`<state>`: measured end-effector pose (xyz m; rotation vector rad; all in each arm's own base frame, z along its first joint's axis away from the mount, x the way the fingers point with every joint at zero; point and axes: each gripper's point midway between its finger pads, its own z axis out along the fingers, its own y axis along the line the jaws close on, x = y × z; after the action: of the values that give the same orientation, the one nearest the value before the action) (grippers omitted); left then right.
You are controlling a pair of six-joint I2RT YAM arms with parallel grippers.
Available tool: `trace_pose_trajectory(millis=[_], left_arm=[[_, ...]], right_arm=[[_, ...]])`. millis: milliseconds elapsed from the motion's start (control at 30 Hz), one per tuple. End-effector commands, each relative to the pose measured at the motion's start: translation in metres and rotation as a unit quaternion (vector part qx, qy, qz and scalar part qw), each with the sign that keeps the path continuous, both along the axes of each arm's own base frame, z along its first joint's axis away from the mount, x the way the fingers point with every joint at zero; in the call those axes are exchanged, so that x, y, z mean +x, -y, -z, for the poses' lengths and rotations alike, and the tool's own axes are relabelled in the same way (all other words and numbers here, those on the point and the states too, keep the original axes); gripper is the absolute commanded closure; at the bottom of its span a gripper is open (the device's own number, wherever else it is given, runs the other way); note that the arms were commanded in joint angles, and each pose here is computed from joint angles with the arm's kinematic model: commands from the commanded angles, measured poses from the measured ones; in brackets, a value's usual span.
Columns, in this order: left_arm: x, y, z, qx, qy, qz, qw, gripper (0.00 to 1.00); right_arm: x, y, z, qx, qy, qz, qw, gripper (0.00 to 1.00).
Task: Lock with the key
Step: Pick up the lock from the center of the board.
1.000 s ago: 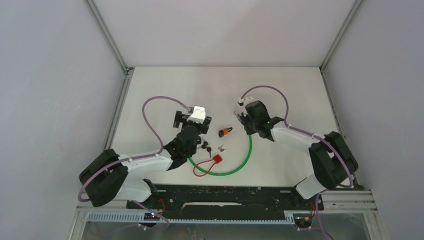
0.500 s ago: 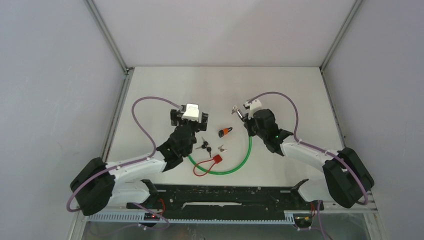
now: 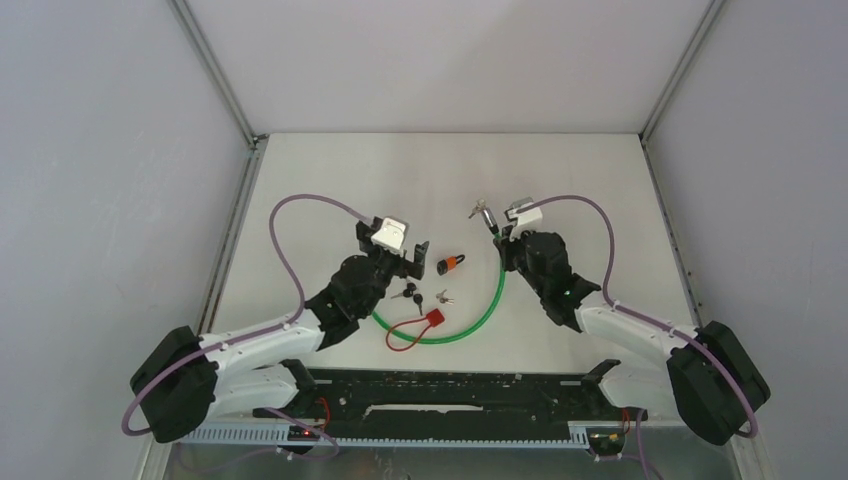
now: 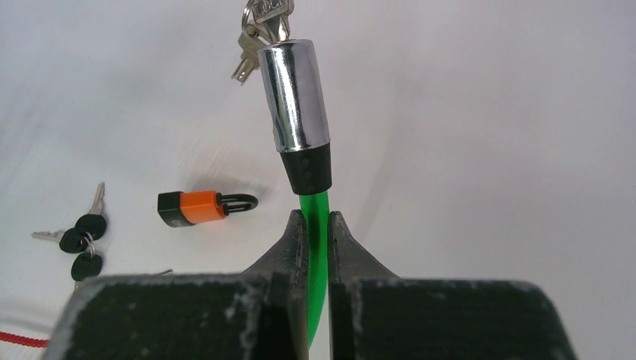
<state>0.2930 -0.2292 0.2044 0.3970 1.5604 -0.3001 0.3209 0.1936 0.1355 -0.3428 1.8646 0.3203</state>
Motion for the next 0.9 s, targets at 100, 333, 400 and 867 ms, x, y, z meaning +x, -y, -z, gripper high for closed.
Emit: trace_pose_trajectory(millis=[100,333,400,867], left_arm=[[0.010,-0.028,-0.014,-0.020,0.009,-0.087,0.996,0.04],[-0.005,-0.078,-0.030,-0.106,-0.040,-0.196,0.974,0.03],[-0.015,-0.094,-0.024,-0.135,-0.062,-0.222,0.964,0.02],[-0.061,-0.111,0.054,-0.226,-0.176,-0.200,0.937,0.00]], right_arm=[[0.007,0.002,-0.048,0.052,0.083,0.023,0.995,1.00],[0.002,0.009,-0.045,0.056,0.112,0.033,0.992,1.00],[0.001,0.009,-0.043,0.052,0.116,0.030,0.991,1.00],[-0.030,0.003,-0.074,0.119,0.181,-0.031,0.976,1.00]])
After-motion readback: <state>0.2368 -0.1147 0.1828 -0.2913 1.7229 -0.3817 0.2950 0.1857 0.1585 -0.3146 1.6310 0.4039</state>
